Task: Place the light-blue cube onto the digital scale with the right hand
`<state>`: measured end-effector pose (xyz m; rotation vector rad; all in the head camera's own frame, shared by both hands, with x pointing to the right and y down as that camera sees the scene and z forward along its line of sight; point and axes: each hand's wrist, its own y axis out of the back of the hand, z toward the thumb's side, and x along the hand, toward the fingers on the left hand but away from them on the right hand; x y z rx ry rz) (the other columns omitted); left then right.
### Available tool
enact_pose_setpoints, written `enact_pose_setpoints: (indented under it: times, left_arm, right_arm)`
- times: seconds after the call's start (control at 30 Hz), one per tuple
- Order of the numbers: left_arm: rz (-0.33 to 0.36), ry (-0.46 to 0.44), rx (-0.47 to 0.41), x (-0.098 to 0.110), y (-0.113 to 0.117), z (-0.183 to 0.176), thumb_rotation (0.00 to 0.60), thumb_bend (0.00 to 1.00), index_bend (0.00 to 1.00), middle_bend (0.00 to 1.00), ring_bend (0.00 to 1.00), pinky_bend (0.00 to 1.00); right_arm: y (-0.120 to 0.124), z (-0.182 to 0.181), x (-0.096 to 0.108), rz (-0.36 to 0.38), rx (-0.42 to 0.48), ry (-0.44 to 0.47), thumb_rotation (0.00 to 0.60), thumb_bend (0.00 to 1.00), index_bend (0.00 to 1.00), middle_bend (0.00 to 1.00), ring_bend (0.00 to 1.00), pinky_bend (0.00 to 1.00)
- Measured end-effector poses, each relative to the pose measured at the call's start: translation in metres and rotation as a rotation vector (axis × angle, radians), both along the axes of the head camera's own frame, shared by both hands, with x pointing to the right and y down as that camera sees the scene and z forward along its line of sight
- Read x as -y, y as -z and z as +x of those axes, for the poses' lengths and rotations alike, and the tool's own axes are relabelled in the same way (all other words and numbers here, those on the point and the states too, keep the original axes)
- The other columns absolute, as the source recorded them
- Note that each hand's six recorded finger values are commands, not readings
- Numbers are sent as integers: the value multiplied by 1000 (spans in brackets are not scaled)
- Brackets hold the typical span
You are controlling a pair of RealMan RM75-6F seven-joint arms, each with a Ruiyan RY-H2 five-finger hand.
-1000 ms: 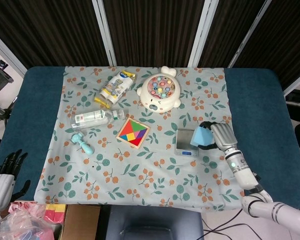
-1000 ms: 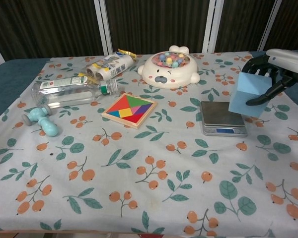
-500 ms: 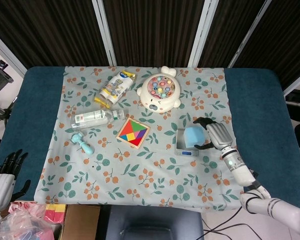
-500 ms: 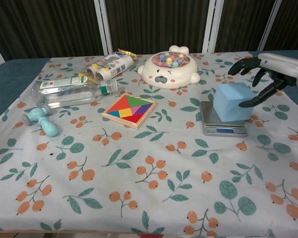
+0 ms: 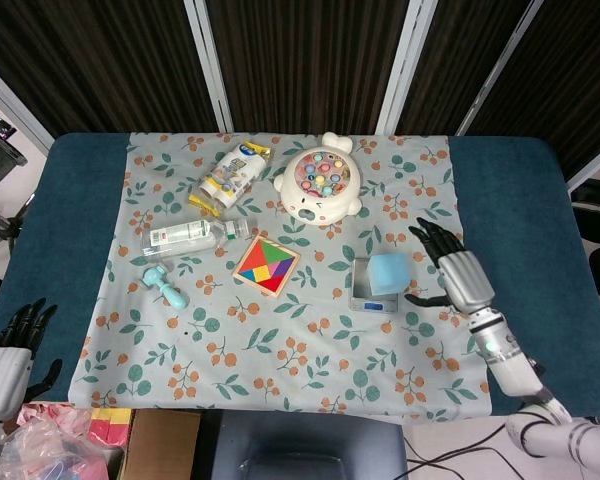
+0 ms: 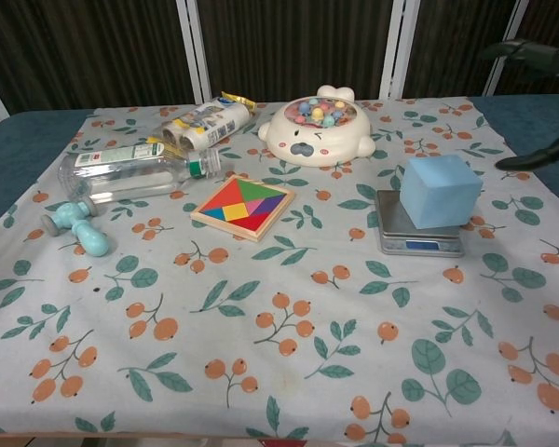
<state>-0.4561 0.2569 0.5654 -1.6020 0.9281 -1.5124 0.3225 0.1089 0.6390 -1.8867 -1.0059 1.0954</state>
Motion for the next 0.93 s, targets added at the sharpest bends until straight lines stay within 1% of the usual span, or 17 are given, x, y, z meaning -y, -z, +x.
enact_pose_setpoints:
  times: [0.07,0.17,0.23,0.3,0.33,0.43,0.53,0.73,0.93]
  left_arm:
    - [1,3,4,0,0,0,600,374,72,0,36,292]
    - [5,5,9,1,0,0,600,374,72,0,36,292]
    - [6,6,12,1,-1,0,600,374,72,0,36,292]
    - [4,5,14,0,-1,0,600,374,72,0,36,293]
    - [3,5,15,0,-1,0,600,373,72,0,36,293]
    - [6,7,20,1,-2,0,600,373,72,0,36,292]
    - [8,13,23,3,-3,0,600,373,72,0,36,292]
    - [8,29,18,5,-3,-3,600,373,72,0,36,292]
    - [14,27,13,6,-1,-4,600,374,72,0,36,292]
  right_arm:
    - [15,11,-12,27,-36,-16,600,243,27,64,23,222]
    - [37,34,-37,40,-132,-64,600,243,27,63,15,222]
    - [54,55,-56,48,-204,-131,600,243,29,61,8,222]
    - [66,76,-71,50,-260,-212,600,244,30,61,7,222]
    - [69,83,-74,48,-272,-236,600,243,30,61,5,222]
    - [68,97,-80,24,-278,-289,600,243,26,59,0,222]
    - [65,103,-82,4,-286,-310,600,243,6,55,0,199]
    - [58,108,-89,-30,-411,-283,600,243,0,53,0,186]
    - [59,106,-94,-22,-412,-280,600,243,0,53,0,186]
